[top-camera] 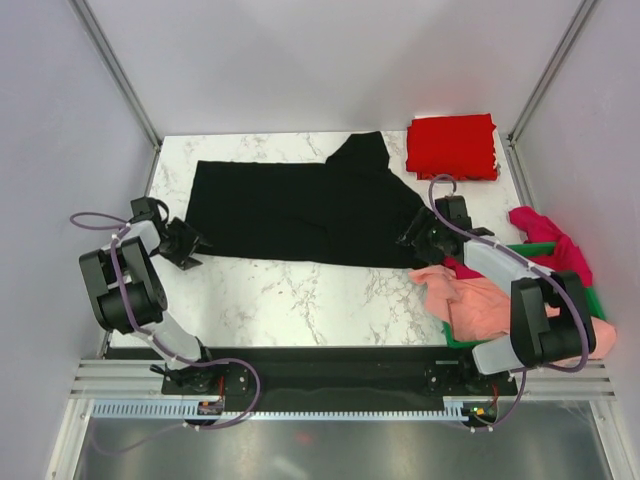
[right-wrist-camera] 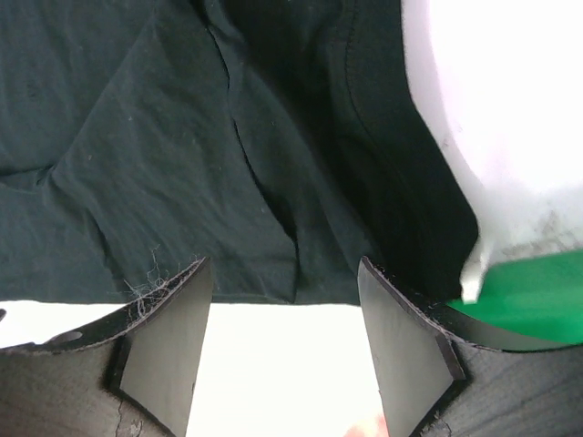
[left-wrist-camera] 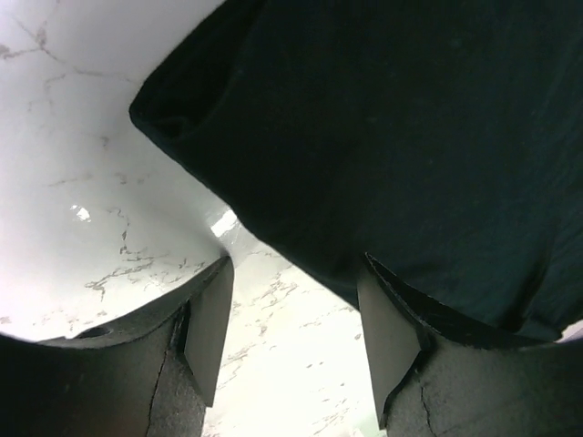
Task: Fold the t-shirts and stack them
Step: Fold the tshirt
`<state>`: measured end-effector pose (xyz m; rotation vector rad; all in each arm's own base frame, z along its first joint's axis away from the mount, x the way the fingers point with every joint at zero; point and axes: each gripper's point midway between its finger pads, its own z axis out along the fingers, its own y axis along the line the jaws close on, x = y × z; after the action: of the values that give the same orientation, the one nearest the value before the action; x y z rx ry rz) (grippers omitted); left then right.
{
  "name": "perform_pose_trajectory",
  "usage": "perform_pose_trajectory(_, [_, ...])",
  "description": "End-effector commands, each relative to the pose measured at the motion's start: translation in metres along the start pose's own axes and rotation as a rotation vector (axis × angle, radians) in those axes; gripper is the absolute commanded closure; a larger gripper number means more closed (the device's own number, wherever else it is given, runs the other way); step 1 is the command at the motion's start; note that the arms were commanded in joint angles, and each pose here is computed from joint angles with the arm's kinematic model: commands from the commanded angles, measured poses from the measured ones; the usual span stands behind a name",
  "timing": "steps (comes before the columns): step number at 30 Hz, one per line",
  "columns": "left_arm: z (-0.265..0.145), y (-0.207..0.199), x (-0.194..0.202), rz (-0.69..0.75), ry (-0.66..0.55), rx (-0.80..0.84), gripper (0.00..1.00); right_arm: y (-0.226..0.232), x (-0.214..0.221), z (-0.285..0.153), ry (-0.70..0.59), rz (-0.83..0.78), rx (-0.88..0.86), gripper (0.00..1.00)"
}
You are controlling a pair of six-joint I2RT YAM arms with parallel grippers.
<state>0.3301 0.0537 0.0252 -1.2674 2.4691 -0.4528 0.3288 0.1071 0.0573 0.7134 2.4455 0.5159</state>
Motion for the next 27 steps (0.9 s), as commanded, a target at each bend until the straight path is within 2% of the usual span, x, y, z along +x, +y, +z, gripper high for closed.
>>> perform_pose_trajectory(1, [0.005, -0.010, -0.021, -0.037, -0.067, 0.014, 0.37, -0.059, 0.023, 0.013, 0.080, -0.021, 0.249, 0.27])
perform_pose_trajectory(5, [0.012, -0.015, -0.040, -0.043, -0.097, -0.007, 0.40, -0.054, 0.022, 0.026, 0.087, -0.058, 0.275, 0.27])
perform_pose_trajectory(8, [0.020, -0.016, -0.051, -0.038, -0.102, -0.022, 0.67, -0.058, 0.025, 0.033, 0.107, -0.063, 0.295, 0.27])
perform_pose_trajectory(9, [0.022, -0.014, -0.053, -0.039, -0.101, -0.032, 0.84, -0.060, 0.025, 0.034, 0.108, -0.065, 0.301, 0.28])
perform_pose_trajectory(11, [0.022, -0.008, -0.056, -0.049, -0.090, -0.047, 0.97, -0.064, 0.027, 0.035, 0.119, -0.072, 0.321, 0.29])
perform_pose_trajectory(14, [0.005, 0.001, -0.052, -0.064, -0.104, -0.046, 0.98, -0.071, 0.027, 0.031, 0.120, -0.066, 0.367, 0.31])
perform_pose_trajectory(18, [-0.024, 0.027, -0.040, -0.106, -0.144, -0.048, 0.98, -0.071, 0.033, 0.025, 0.141, -0.065, 0.369, 0.26])
perform_pose_trajectory(22, [-0.039, 0.057, -0.018, -0.144, -0.130, -0.044, 0.98, -0.069, 0.044, 0.012, 0.150, -0.084, 0.355, 0.23])
perform_pose_trajectory(27, [-0.065, 0.069, -0.010, -0.194, -0.150, -0.008, 0.97, -0.063, 0.056, -0.010, 0.136, -0.099, 0.317, 0.20])
